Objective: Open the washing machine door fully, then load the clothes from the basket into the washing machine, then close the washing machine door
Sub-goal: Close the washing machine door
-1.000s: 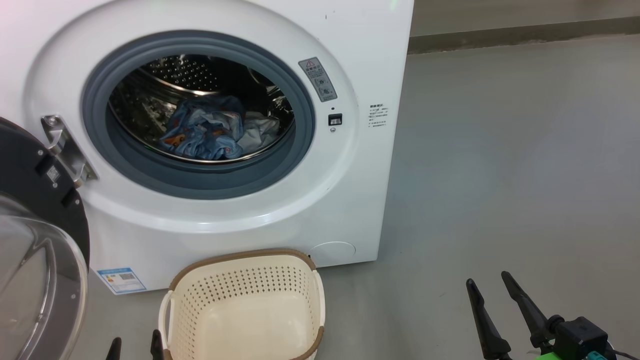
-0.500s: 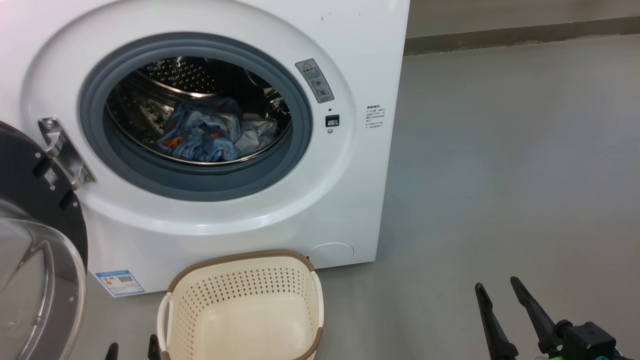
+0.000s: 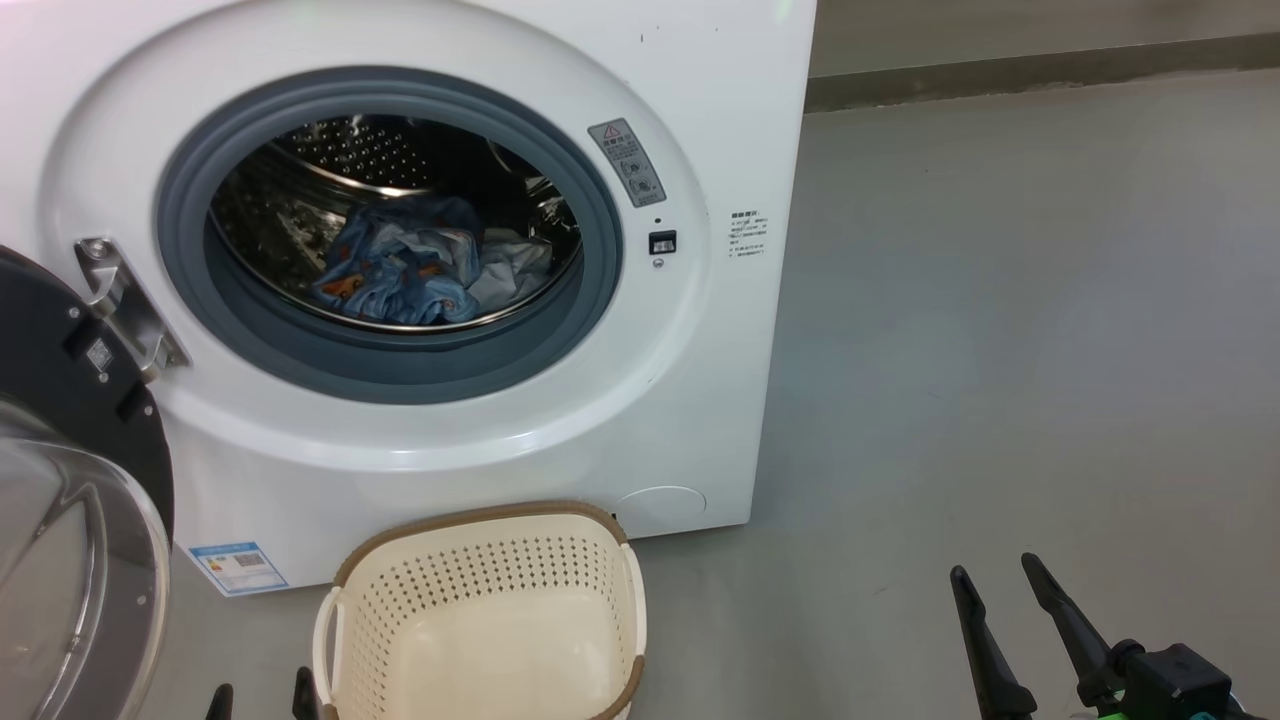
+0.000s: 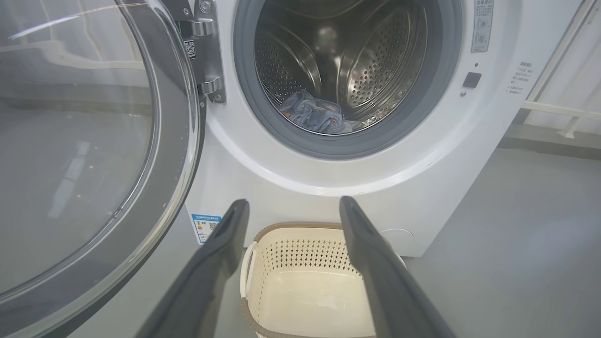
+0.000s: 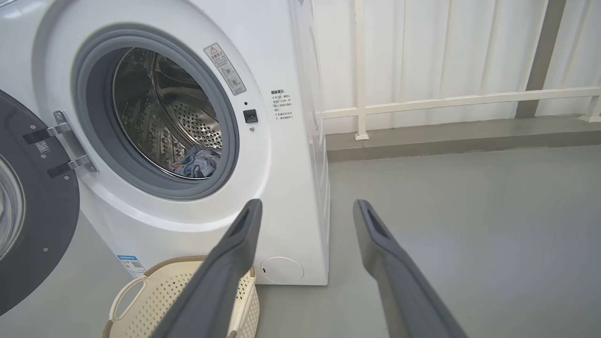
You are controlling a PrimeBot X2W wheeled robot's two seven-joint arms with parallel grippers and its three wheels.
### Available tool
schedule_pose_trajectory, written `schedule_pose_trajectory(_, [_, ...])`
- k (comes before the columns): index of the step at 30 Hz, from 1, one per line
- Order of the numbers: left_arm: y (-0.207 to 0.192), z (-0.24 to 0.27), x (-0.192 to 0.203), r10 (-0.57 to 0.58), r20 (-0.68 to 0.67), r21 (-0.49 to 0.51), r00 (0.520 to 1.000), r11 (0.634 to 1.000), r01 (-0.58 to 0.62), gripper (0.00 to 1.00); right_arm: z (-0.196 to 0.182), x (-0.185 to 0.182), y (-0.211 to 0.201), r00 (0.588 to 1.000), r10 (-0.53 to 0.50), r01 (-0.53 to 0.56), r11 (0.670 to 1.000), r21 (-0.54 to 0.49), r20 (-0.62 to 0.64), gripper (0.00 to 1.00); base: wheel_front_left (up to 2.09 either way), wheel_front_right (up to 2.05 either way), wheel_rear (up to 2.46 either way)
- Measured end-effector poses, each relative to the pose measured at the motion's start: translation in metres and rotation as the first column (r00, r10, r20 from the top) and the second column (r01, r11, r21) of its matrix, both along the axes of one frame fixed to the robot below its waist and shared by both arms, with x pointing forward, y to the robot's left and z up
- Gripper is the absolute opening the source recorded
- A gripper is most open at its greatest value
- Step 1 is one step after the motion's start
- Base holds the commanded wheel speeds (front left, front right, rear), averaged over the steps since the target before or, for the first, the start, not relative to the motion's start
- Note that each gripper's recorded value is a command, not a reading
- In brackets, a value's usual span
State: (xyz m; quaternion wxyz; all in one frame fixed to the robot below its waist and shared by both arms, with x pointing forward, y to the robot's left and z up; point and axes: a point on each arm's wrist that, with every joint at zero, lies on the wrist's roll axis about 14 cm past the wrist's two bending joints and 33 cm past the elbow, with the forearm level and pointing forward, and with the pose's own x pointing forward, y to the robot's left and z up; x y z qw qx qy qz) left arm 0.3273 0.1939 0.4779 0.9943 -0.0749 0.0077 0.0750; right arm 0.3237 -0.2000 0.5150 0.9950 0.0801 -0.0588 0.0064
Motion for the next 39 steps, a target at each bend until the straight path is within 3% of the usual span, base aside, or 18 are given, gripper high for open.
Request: schedule_pose_trajectory(39, [0.0017,-0.0058,-0.0028,0.011,-0.023,0.023,1.0,1.0,-0.01,1.0,-0.0025,0.0018,0.0015,1.0,0.0,0.0,1.0,0.006,-0.008,1.0,-0.1,0.1,0.0])
